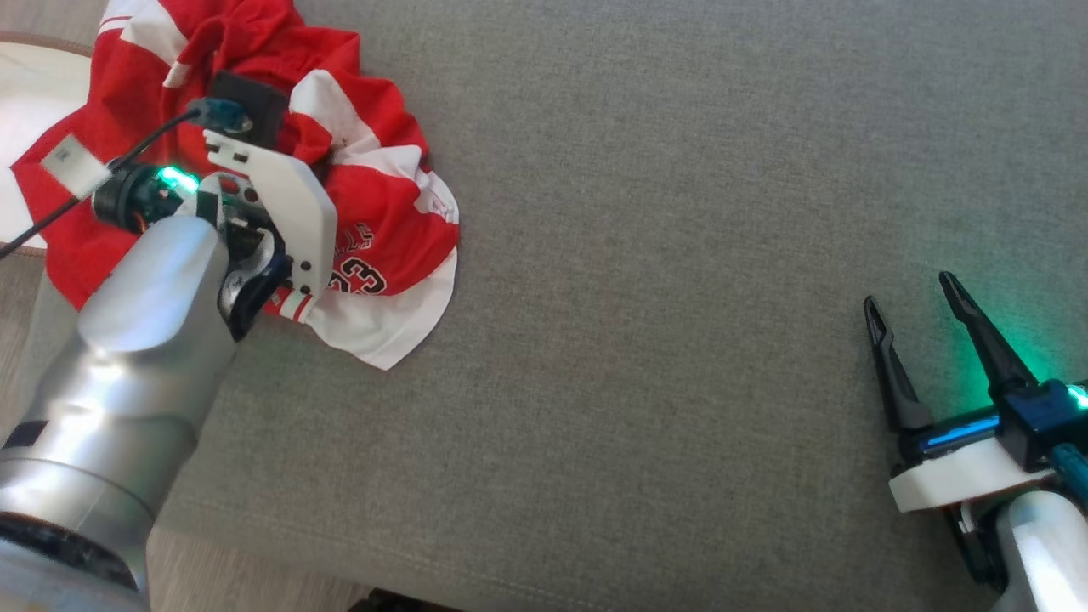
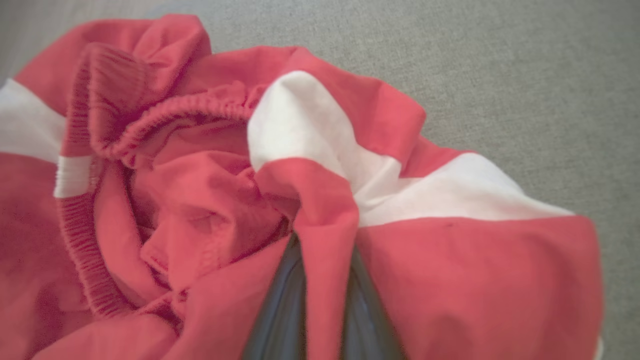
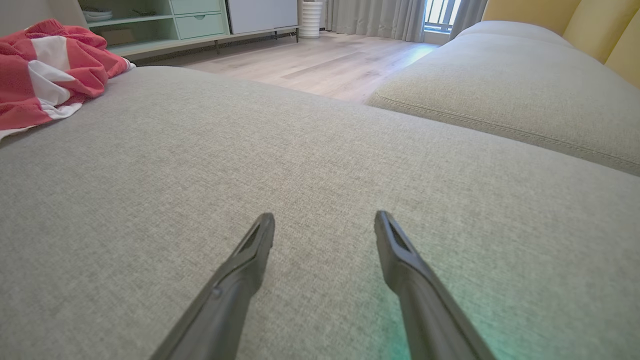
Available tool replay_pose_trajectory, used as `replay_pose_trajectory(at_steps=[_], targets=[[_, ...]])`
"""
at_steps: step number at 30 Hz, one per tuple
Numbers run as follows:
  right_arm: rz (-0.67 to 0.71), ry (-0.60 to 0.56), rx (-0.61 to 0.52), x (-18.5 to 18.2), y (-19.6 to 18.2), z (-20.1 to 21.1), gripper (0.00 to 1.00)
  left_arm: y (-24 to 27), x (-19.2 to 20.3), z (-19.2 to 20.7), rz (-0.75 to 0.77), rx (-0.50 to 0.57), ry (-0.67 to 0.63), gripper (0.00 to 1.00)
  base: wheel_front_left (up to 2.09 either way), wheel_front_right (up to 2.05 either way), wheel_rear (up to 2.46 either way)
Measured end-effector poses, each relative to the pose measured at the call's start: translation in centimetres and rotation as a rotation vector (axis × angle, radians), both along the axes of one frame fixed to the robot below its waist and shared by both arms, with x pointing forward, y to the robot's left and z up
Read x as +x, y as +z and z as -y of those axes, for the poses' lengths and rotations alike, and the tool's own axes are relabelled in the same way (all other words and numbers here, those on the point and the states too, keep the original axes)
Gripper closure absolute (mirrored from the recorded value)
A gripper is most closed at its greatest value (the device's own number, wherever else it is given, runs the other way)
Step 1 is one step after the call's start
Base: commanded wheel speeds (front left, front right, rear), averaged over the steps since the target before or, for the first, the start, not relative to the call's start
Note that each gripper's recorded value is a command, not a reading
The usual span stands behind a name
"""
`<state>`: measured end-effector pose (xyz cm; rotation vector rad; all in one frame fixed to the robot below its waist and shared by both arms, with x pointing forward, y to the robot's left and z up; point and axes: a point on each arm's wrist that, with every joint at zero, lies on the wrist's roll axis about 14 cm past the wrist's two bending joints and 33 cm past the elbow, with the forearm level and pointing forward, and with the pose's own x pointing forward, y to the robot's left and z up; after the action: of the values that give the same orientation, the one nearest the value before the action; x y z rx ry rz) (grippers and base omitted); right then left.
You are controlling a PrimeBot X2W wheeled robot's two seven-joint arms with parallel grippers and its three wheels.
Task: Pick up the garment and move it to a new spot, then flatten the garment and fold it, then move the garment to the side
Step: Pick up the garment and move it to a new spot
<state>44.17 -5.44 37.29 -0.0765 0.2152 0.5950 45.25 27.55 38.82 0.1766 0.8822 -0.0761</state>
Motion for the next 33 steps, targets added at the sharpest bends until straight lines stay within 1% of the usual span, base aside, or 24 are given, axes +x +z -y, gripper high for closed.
replay_pose_trajectory(at_steps=[1,4,9,10,13,14,16,20,21,24,28,33], targets=[[0.0,0.0,0.0,0.0,0.0,0.0,0.0,0.0,0.0,0.0,0.0,0.0,0.0,1.0,0.0,0.0,0.0],[0.01,0.005,0.004,-0.3,0.6,-0.4,0.0,2.2,1.3,-0.7,0.107,0.01,0.005,1.0,0.0,0.0,0.0],[0.031,-0.005,0.034,-1.2,2.5,-1.1,0.0,9.5,4.7,-0.3,0.363,0.038,-0.052,1.0,0.0,0.0,0.0],[0.031,-0.005,0.034,-1.2,2.5,-1.1,0.0,9.5,4.7,-0.3,0.363,0.038,-0.052,1.0,0.0,0.0,0.0],[0.058,-0.026,0.061,-1.8,4.4,-1.2,0.0,14.3,5.7,0.8,0.5,0.044,-0.1,1.0,0.0,0.0,0.0],[0.087,-0.047,0.079,-2.2,5.9,-1.2,0.0,17.2,6.0,1.9,0.579,0.039,-0.137,1.0,0.0,0.0,0.0],[0.107,-0.077,0.1,-2.7,7.1,-0.8,0.0,19.8,6.0,3.4,0.647,0.022,-0.18,1.0,0.0,0.0,0.0],[0.098,-0.152,0.099,-5.1,7.5,1.3,0.0,24.2,6.2,7.4,0.743,0.047,-0.322,1.0,0.0,0.0,0.0],[0.096,-0.195,0.097,-6.3,7.6,2.6,0.0,26.5,6.3,10.4,0.792,0.043,-0.404,1.0,0.0,0.0,0.0],[0.117,-0.265,0.106,-7.4,8.5,4.6,0.0,29.8,5.9,15.3,0.869,0.011,-0.524,1.0,0.0,0.0,0.0],[0.148,-0.353,0.114,-8.5,9.5,7.1,0.0,31.9,5.2,21.3,0.924,-0.046,-0.657,1.0,0.0,0.0,0.0],[0.163,-0.466,0.116,-9.8,9.9,10.5,0.0,31.9,4.6,28.6,0.945,-0.136,-0.791,1.0,0.0,0.0,0.0]])
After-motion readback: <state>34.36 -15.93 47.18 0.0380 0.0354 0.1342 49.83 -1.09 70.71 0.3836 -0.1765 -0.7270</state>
